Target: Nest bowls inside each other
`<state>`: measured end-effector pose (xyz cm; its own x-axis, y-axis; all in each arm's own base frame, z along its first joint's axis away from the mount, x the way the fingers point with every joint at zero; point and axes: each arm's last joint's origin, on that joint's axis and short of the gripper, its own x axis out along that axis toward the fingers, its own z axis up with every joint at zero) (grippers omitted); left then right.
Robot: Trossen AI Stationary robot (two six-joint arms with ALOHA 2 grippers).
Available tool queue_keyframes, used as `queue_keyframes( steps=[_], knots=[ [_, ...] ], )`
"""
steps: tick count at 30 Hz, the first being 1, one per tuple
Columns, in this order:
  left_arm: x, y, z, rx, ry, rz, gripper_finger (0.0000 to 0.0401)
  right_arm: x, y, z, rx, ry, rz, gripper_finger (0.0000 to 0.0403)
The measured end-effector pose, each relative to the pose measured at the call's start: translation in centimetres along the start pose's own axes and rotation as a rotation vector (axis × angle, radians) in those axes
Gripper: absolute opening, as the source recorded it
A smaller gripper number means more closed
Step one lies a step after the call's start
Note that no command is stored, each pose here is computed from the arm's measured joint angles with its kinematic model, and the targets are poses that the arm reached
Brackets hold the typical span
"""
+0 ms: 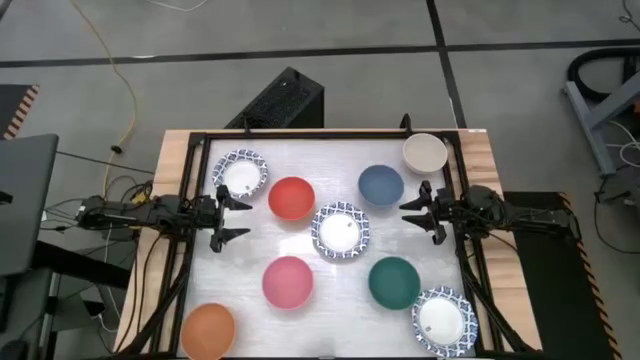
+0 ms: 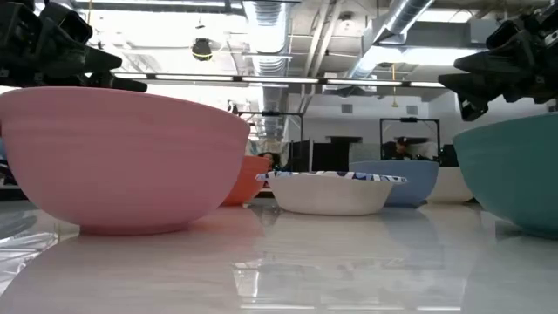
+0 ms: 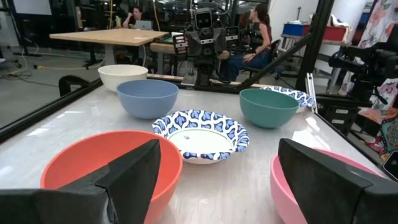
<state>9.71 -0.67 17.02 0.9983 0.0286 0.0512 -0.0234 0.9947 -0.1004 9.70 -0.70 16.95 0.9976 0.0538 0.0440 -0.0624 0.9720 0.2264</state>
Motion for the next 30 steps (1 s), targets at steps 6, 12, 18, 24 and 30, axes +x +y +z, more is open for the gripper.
queue_keyframes(
  steps=[6, 12, 18, 24, 30],
  knots=[
    [0.0, 0.0, -0.01, 0.0, 0.0, 0.0, 0.0314, 0.0, 0.0, 0.0, 0.0, 0.0, 0.0, 0.0177],
    [0.0, 0.0, 0.0, 0.0, 0.0, 0.0, 0.0314, 0.0, 0.0, 0.0, 0.0, 0.0, 0.0, 0.0177],
    [0.0, 0.0, 0.0, 0.0, 0.0, 0.0, 0.0314, 0.0, 0.0, 0.0, 0.0, 0.0, 0.0, 0.0177],
    [0.0, 0.0, 0.0, 0.0, 0.0, 0.0, 0.0314, 0.0, 0.0, 0.0, 0.0, 0.0, 0.0, 0.0177],
    [0.0, 0.0, 0.0, -0.005, 0.0, 0.001, 0.0314, 0.0, 0.0, 0.0, 0.0, 0.0, 0.0, 0.0177]
  ],
)
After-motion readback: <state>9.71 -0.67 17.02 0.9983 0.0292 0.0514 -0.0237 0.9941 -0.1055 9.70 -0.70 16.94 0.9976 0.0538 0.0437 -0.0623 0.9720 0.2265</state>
